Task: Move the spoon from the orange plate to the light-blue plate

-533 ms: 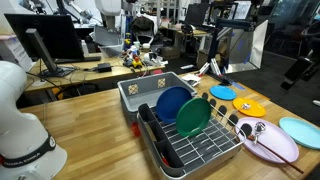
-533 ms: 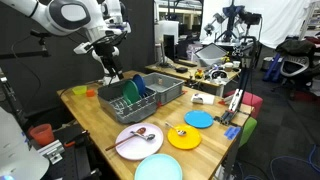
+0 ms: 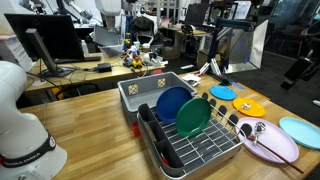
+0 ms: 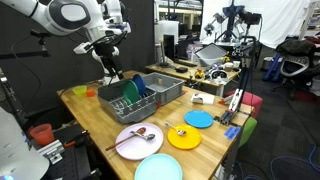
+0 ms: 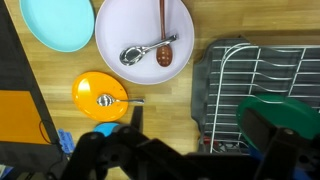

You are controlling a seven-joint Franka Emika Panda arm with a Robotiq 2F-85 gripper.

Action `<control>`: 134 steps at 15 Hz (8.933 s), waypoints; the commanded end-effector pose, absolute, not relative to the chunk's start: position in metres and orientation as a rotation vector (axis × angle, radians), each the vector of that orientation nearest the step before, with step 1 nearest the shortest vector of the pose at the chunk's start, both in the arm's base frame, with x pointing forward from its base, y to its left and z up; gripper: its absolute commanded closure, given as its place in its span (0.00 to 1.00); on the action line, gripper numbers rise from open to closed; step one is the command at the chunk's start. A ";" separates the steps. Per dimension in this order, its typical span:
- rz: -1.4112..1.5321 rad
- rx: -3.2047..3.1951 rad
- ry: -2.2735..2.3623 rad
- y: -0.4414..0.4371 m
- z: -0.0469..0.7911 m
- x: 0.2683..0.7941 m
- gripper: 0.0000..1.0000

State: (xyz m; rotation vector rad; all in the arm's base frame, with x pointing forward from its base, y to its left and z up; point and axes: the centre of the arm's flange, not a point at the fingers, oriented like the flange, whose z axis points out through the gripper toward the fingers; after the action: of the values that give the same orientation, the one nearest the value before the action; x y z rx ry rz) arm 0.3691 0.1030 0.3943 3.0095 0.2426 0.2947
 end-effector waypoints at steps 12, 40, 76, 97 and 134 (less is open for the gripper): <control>0.295 3.009 0.243 0.103 0.394 0.369 0.00; 0.253 3.021 -0.129 0.041 0.347 0.417 0.00; 0.283 2.723 -1.726 -0.021 0.189 0.549 0.00; 0.101 2.594 -1.964 -0.032 0.093 0.574 0.00; 0.103 2.654 -1.914 -0.032 0.120 0.575 0.95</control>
State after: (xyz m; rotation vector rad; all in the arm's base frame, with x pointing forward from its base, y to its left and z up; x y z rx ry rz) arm 0.5949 -0.0317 0.0982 2.6281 -1.9335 0.1189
